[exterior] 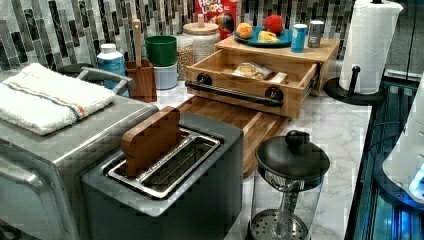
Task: Close the drawer.
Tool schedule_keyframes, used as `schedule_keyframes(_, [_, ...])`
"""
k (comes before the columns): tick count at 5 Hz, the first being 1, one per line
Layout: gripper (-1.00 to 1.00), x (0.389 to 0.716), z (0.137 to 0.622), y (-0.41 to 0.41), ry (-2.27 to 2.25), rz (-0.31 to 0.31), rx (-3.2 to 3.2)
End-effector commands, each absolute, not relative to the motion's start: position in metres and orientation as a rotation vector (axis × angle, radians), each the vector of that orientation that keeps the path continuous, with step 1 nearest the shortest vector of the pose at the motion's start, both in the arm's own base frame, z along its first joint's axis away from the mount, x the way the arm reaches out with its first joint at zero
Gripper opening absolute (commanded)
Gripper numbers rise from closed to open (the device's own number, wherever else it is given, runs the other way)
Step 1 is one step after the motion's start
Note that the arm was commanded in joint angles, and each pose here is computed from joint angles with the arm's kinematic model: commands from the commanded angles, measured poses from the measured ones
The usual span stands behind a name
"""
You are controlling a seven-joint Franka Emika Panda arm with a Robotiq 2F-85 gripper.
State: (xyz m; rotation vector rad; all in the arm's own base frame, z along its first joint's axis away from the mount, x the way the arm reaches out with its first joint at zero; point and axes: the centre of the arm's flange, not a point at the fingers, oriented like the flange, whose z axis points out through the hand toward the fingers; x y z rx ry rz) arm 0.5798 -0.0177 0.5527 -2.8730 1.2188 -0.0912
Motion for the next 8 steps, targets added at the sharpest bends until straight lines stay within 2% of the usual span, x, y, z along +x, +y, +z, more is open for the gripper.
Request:
schedule_keyframes(1, [1.0,0.548,0.559,0.107,0.808,-0.093,-3.03])
schedule_keyframes(4, [1.0,0.512,0.485,0.114,0.45,-0.138,-3.164])
schedule_keyframes(5, [0.61,0.513,0.467,0.099,0.384,-0.121,-3.186])
schedule_keyframes(6, [-1.0,0.511,0.446,0.089,0.35,-0.15,-3.196])
schedule_keyframes(8, [-1.0,0.512,0.397,0.081,0.35,-0.169,-3.234])
